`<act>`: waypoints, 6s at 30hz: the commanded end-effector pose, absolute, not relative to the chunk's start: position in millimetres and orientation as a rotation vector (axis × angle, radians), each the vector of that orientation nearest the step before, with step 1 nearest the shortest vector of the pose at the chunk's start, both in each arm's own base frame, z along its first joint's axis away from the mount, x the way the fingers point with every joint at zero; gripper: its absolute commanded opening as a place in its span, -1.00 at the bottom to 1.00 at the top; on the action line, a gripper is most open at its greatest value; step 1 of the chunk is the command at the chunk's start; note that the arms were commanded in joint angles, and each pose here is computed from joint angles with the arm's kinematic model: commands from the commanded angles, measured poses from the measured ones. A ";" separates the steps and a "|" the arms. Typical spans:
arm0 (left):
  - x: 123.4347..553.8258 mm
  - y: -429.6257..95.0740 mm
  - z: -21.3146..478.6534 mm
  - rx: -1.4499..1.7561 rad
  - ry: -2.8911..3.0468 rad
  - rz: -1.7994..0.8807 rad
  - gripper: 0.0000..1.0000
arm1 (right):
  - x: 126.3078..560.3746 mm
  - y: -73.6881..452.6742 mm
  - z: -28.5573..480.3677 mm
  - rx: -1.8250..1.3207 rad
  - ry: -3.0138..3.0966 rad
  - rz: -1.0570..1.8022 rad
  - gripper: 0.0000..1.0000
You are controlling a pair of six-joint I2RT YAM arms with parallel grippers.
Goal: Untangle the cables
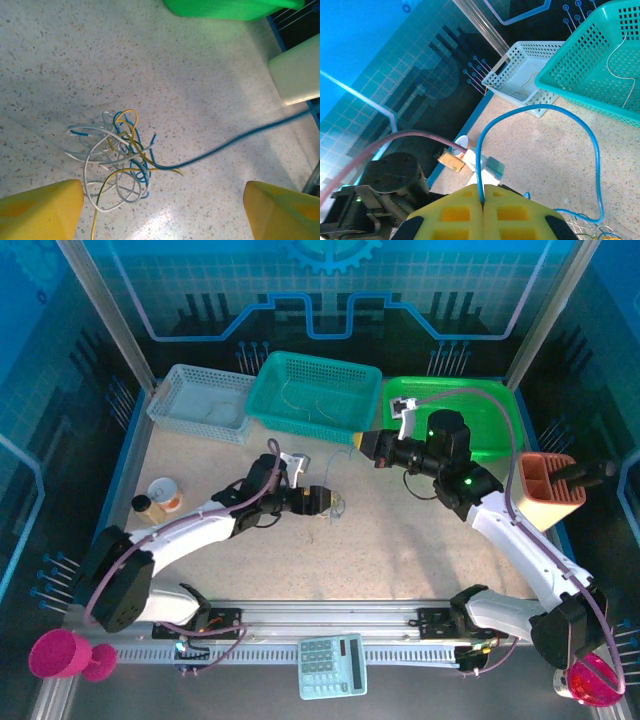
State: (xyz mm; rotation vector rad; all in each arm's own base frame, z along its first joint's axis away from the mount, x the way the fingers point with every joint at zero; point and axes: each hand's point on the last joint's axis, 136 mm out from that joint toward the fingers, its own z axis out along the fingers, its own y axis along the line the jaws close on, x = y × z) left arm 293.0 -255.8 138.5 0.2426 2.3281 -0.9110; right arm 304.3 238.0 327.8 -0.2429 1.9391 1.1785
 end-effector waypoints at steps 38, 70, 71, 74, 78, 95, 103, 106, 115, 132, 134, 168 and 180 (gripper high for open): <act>305.8 -303.8 284.8 0.531 1.907 -1.135 0.15 | 297.7 252.2 309.3 -0.284 1.981 1.160 -1.00; 311.5 -310.6 280.8 0.525 1.898 -1.164 -1.00 | 308.6 249.4 310.8 -0.207 1.966 1.167 0.34; 311.0 -310.4 280.2 0.527 1.899 -1.164 -1.00 | 310.7 249.2 310.7 -0.199 1.964 1.175 0.36; 310.9 -309.3 279.8 0.526 1.900 -1.159 -1.00 | 314.2 249.7 311.2 -0.186 1.960 1.195 0.38; 310.3 -308.6 280.2 0.524 1.899 -1.159 -1.00 | 315.7 246.9 309.5 -0.179 1.962 1.188 0.38; 306.6 -310.0 298.6 0.475 1.853 -1.242 -1.00 | 299.1 222.1 300.4 -0.111 1.975 1.167 0.39; 305.2 -310.3 298.4 0.476 1.855 -1.252 -1.00 | 303.0 249.1 294.9 -0.157 1.987 1.205 0.17; 303.8 -310.5 297.5 0.478 1.856 -1.259 -1.00 | 307.4 255.5 299.8 -0.173 1.983 1.216 -0.34; 302.3 -306.4 297.9 0.457 1.854 -1.252 -0.05 | 332.3 240.4 341.2 -0.144 1.917 1.137 -1.00; 308.1 -288.3 300.4 0.364 1.853 -1.192 0.98 | 420.3 74.1 407.0 0.300 1.773 0.617 -1.00; 308.4 -286.3 299.0 0.354 1.858 -1.191 0.98 | 429.3 57.2 398.8 0.359 1.778 0.579 -1.00; 324.9 -258.4 249.4 0.128 2.020 -1.080 0.98 | 421.2 117.0 266.7 0.227 2.102 0.647 0.26; 332.3 -216.6 209.4 -0.147 2.119 -1.048 0.98 | 325.3 229.3 159.9 -0.171 2.369 0.714 0.24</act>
